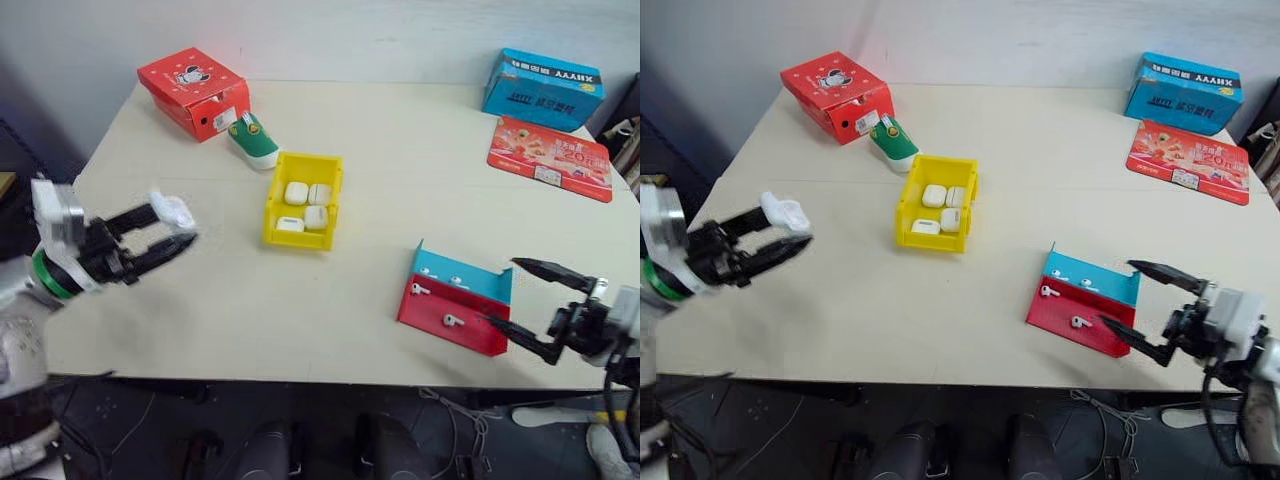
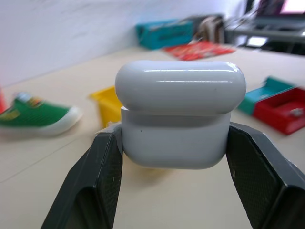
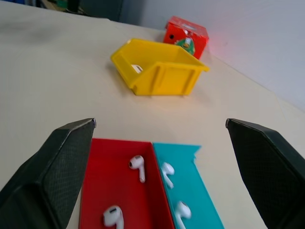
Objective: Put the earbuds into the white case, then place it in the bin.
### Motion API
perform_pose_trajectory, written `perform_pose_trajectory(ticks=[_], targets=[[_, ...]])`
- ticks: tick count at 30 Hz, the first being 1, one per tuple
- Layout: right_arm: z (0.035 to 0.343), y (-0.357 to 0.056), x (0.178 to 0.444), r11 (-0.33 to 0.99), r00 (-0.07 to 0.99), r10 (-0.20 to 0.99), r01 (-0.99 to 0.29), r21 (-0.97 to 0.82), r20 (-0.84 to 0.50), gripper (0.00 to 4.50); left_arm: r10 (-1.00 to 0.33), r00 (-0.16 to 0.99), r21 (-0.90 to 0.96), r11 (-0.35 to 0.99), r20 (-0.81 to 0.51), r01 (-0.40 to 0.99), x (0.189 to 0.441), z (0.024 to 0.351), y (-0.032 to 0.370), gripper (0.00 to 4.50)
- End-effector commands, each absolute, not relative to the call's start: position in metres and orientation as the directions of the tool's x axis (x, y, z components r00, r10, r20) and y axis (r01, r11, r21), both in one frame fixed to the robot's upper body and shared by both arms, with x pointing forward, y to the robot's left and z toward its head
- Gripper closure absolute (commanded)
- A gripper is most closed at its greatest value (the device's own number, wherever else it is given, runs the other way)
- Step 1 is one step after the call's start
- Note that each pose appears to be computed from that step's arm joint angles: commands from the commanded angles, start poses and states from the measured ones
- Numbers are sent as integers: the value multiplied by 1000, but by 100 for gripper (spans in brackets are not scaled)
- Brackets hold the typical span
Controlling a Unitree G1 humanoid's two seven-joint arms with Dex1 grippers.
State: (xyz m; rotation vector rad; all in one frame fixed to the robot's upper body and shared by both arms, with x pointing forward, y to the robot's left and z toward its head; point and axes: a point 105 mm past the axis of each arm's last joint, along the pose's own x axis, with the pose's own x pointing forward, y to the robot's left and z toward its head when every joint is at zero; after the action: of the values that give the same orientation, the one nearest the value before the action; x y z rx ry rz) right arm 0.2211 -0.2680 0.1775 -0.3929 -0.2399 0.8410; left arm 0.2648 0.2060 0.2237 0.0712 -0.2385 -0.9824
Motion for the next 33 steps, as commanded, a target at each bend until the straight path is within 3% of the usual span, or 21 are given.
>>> perform_pose_trajectory(ticks=[1, 6, 8, 11, 15, 22, 25, 28, 33], targets=[[192, -309, 204, 721, 791, 612, -566, -398, -16, 0, -905, 307, 200, 373, 294, 906, 238, 230, 142, 171], [176, -370, 171, 807, 918, 335, -395, -439, -210, 0, -938, 131, 206, 205, 322, 957, 226, 207, 98, 171], [176, -382, 164, 803, 930, 281, -364, -473, -239, 0, -940, 73, 206, 149, 334, 967, 221, 199, 85, 171], [175, -378, 160, 771, 913, 311, -405, -491, -265, 0, -919, 45, 196, 132, 393, 972, 222, 198, 74, 171], [169, -345, 172, 664, 818, 440, -574, -479, -370, 0, -912, 40, 161, 115, 407, 980, 234, 190, 66, 171], [179, -257, 215, 552, 644, 577, -761, -341, -502, 0, -933, 26, 181, 97, 360, 979, 238, 177, 67, 171], [172, -235, 227, 493, 586, 580, -806, -328, -567, 0, -935, 33, 177, 101, 353, 979, 236, 175, 66, 171], [165, -230, 242, 468, 571, 560, -816, -339, -600, 58, -934, 48, 185, 120, 354, 975, 236, 176, 66, 171], [146, -221, 255, 409, 518, 538, -850, -331, -665, 240, -931, 56, 196, 135, 361, 971, 235, 180, 63, 171]])
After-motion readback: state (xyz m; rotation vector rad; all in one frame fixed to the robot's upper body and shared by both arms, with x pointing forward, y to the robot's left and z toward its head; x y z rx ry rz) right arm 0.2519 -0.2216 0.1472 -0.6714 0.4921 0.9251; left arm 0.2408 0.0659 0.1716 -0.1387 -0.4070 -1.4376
